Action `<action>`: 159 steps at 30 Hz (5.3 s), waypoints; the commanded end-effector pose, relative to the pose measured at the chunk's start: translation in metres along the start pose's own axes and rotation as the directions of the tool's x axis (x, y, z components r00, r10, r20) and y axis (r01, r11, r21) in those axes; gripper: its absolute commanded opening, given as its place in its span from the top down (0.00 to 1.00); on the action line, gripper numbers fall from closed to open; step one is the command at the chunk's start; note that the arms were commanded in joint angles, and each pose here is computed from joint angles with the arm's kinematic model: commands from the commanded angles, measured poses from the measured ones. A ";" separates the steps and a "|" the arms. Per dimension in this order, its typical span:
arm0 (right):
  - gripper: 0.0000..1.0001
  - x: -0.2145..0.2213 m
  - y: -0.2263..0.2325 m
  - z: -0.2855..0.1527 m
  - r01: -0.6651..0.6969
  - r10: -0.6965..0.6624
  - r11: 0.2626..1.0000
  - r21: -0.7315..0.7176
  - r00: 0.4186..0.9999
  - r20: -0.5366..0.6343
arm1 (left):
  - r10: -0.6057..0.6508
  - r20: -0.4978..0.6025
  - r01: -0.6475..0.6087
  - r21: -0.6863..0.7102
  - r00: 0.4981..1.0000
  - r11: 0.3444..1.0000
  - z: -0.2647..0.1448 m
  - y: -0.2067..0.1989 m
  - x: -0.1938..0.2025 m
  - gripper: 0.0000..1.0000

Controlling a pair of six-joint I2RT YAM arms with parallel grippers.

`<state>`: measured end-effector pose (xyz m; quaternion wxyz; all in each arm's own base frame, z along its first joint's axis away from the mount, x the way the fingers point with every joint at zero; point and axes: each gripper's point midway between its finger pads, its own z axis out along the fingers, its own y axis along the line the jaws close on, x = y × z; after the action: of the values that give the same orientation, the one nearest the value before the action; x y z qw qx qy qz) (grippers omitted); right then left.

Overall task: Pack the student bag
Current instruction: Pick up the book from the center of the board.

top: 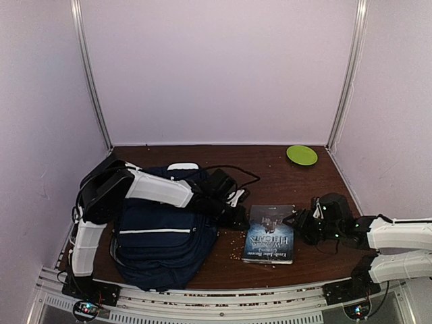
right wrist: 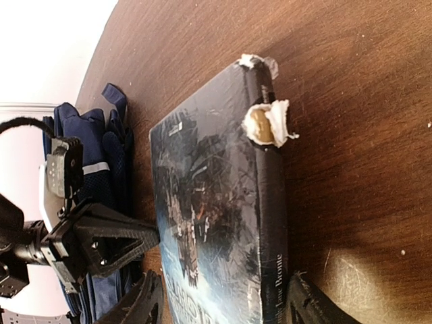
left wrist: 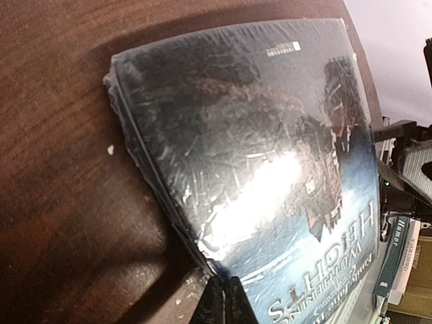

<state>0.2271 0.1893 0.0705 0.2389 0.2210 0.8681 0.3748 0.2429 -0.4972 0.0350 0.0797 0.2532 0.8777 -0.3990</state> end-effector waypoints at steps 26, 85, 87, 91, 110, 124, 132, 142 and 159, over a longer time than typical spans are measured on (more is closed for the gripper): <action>0.42 0.011 0.143 -0.019 0.045 -0.110 0.901 -0.432 0.986 -0.128 | 0.055 -0.124 -0.036 0.156 0.991 0.987 0.018 -0.038 0.054 0.93; 1.00 0.008 0.085 -0.061 0.536 -0.512 0.819 0.205 0.844 -0.162 | 0.166 0.185 -0.167 -0.008 0.969 0.986 -0.100 -0.088 -0.027 0.67; 1.00 0.004 0.098 -0.071 0.582 -0.570 0.802 0.138 0.813 -0.116 | 0.215 0.263 -0.210 -0.047 0.941 0.977 -0.140 -0.109 -0.042 0.50; 1.00 0.017 0.140 -0.098 0.673 -0.680 0.728 -0.132 0.733 -0.009 | 0.351 0.398 -0.312 -0.161 0.848 0.936 -0.212 -0.133 -0.058 0.21; 1.00 0.097 0.210 -0.193 0.757 -0.860 0.175 -0.629 0.429 0.277 | 0.823 0.372 -0.903 0.166 0.430 0.396 -0.282 -0.238 0.028 0.02; 1.00 0.110 0.230 -0.201 0.753 -0.884 0.097 -0.651 0.366 0.292 | 0.784 0.335 -0.847 0.312 0.522 0.431 -0.260 -0.244 0.031 0.02; 1.00 0.112 0.236 -0.195 0.764 -0.894 0.077 -0.640 0.337 0.294 | 0.776 0.302 -0.817 0.377 0.554 0.437 -0.246 -0.241 0.041 0.11; 0.88 0.106 0.244 -0.196 0.766 -0.869 0.101 -0.635 0.379 0.319 | 0.762 0.317 -0.802 0.429 0.565 0.416 -0.252 -0.252 0.048 1.00; 0.09 0.062 0.227 -0.203 0.592 -0.481 0.372 -0.715 0.781 0.397 | 0.416 0.735 -0.829 0.362 0.535 0.427 -0.353 -0.272 -0.003 1.00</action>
<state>0.0984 0.2684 0.3133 0.4366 -0.2596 0.6495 0.5658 0.1504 -0.4089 0.3583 0.2738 0.4622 0.5668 -0.6247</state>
